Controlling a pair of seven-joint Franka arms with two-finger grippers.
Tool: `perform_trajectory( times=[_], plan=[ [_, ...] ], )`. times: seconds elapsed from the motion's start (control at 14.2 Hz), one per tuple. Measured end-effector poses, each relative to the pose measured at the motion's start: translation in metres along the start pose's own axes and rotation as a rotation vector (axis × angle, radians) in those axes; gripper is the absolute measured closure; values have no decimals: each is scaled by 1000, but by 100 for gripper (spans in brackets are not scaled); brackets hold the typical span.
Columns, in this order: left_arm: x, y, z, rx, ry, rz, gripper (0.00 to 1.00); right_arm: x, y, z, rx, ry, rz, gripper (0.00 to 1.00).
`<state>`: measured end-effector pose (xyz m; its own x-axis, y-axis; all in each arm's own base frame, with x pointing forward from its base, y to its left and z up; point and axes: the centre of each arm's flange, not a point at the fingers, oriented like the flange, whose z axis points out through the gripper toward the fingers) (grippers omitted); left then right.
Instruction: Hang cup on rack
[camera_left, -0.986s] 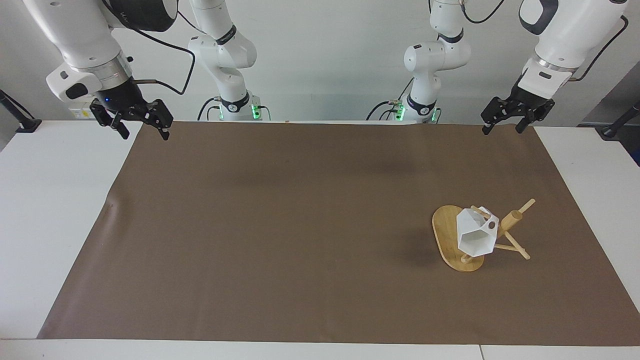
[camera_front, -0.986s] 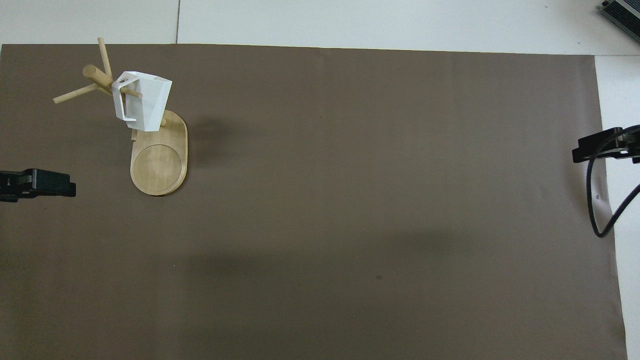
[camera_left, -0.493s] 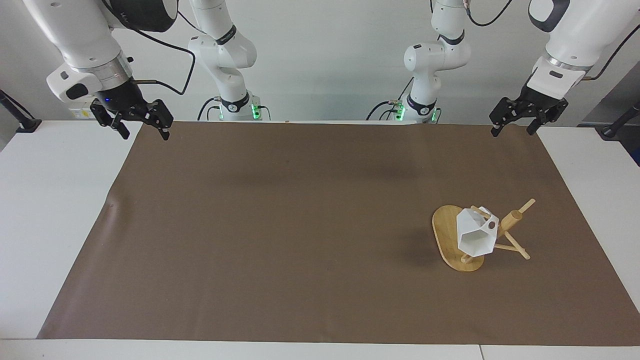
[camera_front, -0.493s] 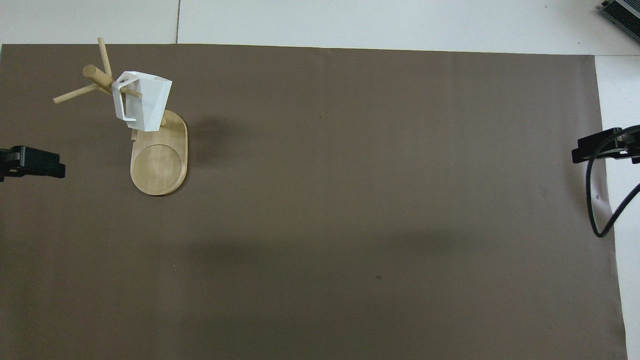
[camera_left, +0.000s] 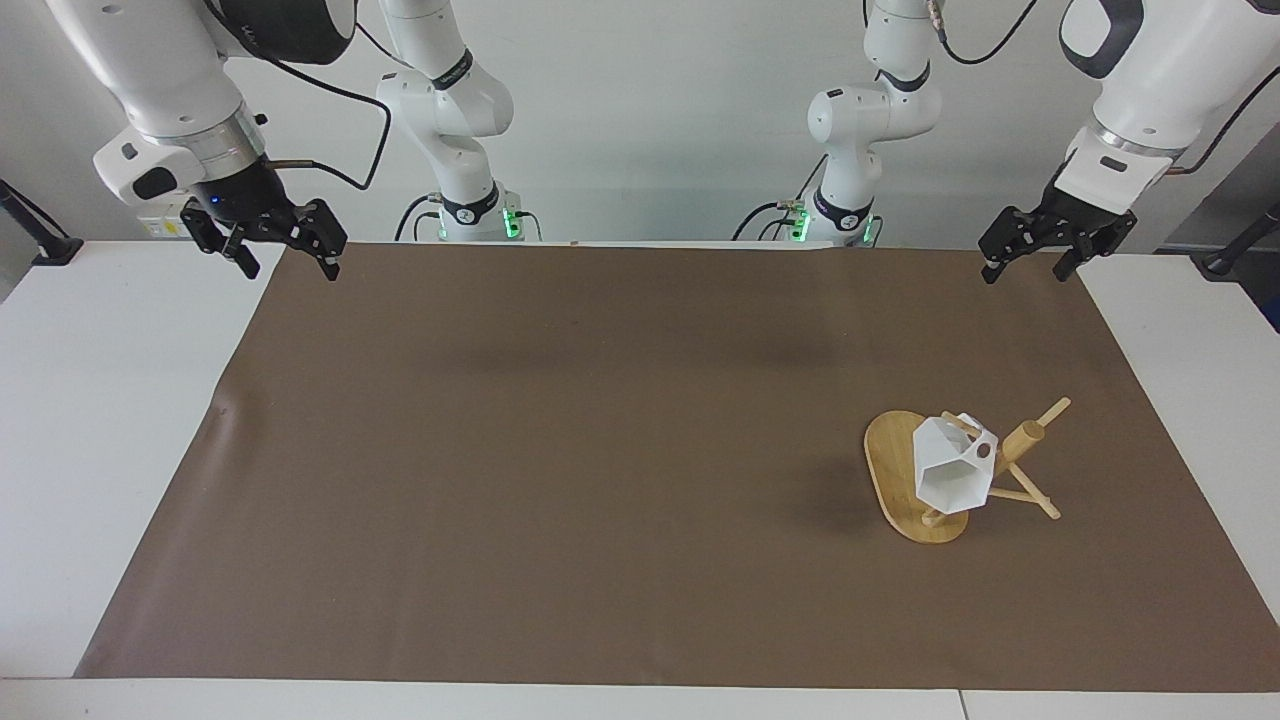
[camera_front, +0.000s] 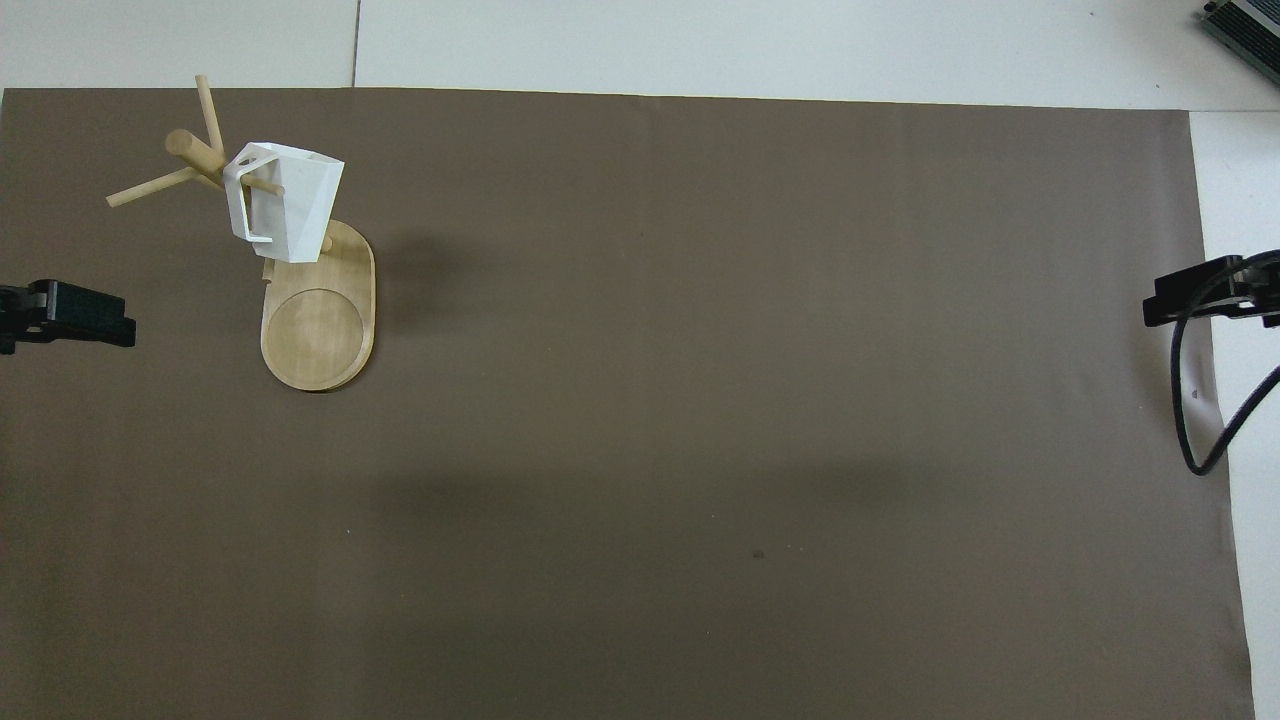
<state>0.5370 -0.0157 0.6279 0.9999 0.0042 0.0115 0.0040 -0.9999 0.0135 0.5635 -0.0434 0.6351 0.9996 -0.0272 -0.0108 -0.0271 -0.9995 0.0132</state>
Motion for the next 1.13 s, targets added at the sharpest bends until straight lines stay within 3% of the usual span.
perform_trajectory(
  times=[0.49, 0.7, 1.13],
  plan=[
    [-5, 1, -7, 2, -10, 3, 0, 1, 0, 0, 0, 5, 0, 0],
    [-11, 1, -3, -1, -60, 56, 0, 3, 0, -2, -1, 26, 0, 0],
    [-16, 0, -12, -3, -46, 87, 0, 3, 0, -2, -1, 28, 0, 0]
  ],
)
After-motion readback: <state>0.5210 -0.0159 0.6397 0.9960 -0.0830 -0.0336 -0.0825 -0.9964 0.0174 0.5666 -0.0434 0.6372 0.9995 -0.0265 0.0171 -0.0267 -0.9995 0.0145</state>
